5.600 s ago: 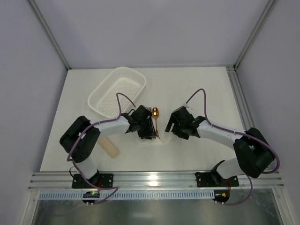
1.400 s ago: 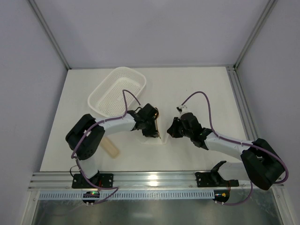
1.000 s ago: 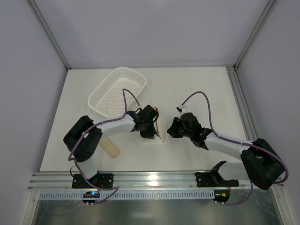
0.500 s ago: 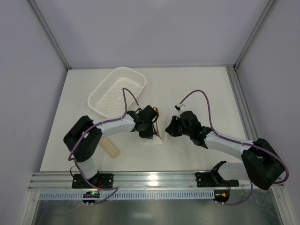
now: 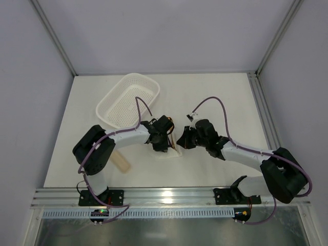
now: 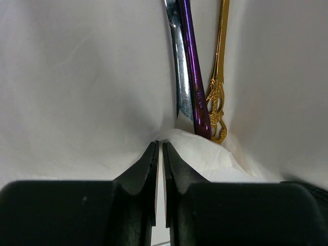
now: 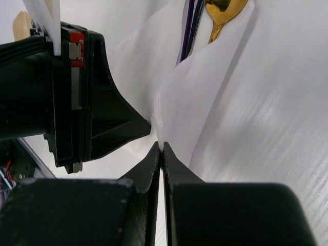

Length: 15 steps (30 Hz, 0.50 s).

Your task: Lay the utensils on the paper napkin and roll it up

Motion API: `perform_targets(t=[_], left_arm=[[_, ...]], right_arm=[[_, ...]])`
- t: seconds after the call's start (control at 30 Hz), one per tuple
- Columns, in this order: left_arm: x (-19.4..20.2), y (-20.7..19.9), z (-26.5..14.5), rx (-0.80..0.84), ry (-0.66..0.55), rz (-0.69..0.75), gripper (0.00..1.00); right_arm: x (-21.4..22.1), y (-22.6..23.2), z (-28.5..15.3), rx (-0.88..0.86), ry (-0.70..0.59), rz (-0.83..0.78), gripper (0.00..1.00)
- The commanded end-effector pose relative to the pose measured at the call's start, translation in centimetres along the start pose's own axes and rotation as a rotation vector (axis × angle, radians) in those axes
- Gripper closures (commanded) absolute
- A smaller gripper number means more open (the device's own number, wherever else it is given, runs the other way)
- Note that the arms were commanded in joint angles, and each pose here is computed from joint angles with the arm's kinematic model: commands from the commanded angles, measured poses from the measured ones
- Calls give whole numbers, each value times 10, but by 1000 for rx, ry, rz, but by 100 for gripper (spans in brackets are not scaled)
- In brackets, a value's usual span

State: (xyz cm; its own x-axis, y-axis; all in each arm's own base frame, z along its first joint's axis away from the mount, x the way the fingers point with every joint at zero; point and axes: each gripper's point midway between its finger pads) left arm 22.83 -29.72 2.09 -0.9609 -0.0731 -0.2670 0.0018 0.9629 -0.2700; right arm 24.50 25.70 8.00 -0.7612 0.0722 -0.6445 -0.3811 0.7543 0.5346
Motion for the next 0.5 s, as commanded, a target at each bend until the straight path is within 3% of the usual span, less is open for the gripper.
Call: perform_targets(t=[0.0,0.47], left_arm=[[-9,-6,-2,-1,-33,-11,89],[-6,-7,1,5,-13,-50,88]], right_arm=[[-20,26,4,-119,-39,-55,96],[-18,52,20,-237,-4,-119,96]])
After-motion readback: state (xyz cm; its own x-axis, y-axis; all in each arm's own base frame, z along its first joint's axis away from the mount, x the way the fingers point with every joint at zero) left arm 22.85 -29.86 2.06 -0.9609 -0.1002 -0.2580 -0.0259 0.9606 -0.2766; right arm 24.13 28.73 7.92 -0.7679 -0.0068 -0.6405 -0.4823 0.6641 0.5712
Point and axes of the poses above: each gripper's point midway between its finger pads, its own z axis out along the fingers, its own y axis along the line the jaws close on, x = y × z, and after that the axes turned 2 degrees about z, right-handed
